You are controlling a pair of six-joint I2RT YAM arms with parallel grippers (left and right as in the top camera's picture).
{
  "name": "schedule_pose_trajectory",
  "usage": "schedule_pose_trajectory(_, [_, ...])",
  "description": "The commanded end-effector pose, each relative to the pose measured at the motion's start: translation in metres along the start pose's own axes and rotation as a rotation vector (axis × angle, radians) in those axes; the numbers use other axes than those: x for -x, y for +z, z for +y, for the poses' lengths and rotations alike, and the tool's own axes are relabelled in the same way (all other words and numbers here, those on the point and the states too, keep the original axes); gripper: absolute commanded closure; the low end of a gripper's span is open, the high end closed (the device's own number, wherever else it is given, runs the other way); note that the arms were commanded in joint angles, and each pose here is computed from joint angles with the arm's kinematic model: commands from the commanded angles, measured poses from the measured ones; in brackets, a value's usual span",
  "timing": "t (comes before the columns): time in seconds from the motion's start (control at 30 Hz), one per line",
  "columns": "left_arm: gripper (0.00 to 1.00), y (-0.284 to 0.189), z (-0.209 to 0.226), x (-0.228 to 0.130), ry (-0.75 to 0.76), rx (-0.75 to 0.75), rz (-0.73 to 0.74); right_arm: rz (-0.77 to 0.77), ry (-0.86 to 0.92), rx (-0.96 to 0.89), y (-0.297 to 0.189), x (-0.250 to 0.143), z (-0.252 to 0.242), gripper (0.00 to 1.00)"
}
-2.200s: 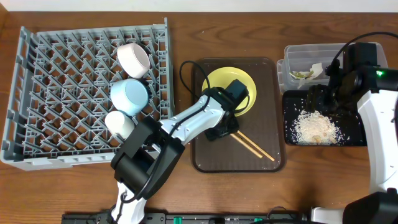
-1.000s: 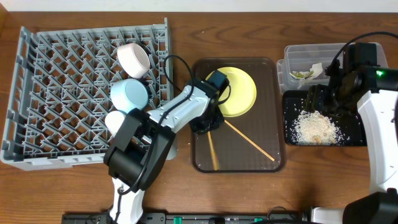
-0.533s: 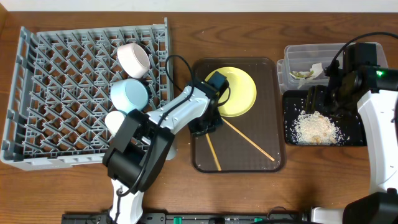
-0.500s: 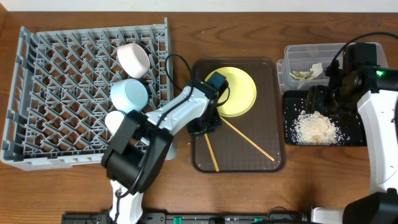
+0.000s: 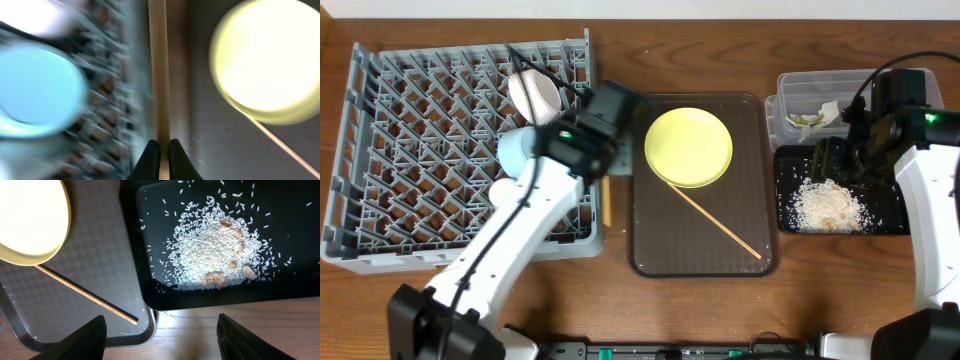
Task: Sort waste into correct bins and load items into the dishwasher rack
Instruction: 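Carry the chopstick to the dish rack and drop it in, then reach the left gripper back to the remaining chopstick and grasp it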
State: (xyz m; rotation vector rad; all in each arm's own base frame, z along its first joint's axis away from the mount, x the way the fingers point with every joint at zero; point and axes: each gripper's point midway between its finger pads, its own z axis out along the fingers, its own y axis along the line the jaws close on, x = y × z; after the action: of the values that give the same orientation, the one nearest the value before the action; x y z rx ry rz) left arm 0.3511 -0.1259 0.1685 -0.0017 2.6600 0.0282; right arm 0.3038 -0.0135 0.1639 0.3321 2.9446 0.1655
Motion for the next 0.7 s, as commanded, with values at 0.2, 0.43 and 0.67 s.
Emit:
schedule_pose_trajectory(0.2, [0.94,0.036,0.061,0.017,-0.008,0.156,0.015,0.0,-0.007,0.007,-0.001,0.0,0.0,0.32])
schedule_pose_trajectory(0.43, [0.87,0.052,0.051,0.011,-0.017,0.098,0.061,0.0,-0.006,0.007,-0.001,0.0,0.0,0.32])
schedule_pose_trajectory(0.67, [0.62,0.054,0.047,0.009,-0.023,0.081,0.071,0.004,-0.006,0.006,-0.001,-0.001,0.0,0.32])
